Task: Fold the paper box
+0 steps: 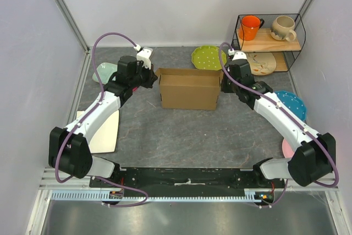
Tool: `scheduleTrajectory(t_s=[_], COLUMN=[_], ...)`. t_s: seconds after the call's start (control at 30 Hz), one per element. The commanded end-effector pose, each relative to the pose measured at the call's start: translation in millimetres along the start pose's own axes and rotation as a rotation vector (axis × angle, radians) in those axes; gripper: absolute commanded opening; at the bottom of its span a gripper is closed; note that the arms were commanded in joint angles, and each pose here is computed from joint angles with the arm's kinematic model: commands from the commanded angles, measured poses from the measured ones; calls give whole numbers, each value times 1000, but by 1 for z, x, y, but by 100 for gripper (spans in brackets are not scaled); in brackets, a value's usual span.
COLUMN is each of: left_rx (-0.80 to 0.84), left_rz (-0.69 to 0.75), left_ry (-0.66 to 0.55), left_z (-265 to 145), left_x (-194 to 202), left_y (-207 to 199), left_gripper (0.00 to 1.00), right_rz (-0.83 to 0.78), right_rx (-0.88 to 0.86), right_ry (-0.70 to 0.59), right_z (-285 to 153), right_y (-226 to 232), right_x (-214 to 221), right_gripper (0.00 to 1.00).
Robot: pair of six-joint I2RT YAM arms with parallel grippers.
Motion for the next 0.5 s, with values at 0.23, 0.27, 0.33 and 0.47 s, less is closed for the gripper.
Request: scheduleTrajectory(t_s=[0.23, 0.27, 0.33, 0.47], left_rx=[11, 12, 12, 15], left_rz=[36, 37, 37, 37], left_ry=[11, 9, 11, 12], left_z=[0, 0, 0, 0], left_x=[-2, -3, -3, -2], left_y=[-1, -2, -2, -2], left_gripper=[2, 2, 2, 2], right_rz=[44, 43, 42, 34], right_rx=[-5, -2, -1, -6], right_ry=[-65, -68, -73, -78], right_z=[-14, -15, -15, -15], right_y=[11, 10, 11, 12], right_x=[-24, -25, -26, -28], right_gripper=[40, 43, 44, 45])
Point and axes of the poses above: each gripper's point midway between its finger pads, its own z axis out along the fingers, its own y axis along the line the jaws close on, x = y × z, the point moved 9 cm from there along -z, back along the fingers, and after that the axes turned 13 degrees about z, right-handed, at the moved point
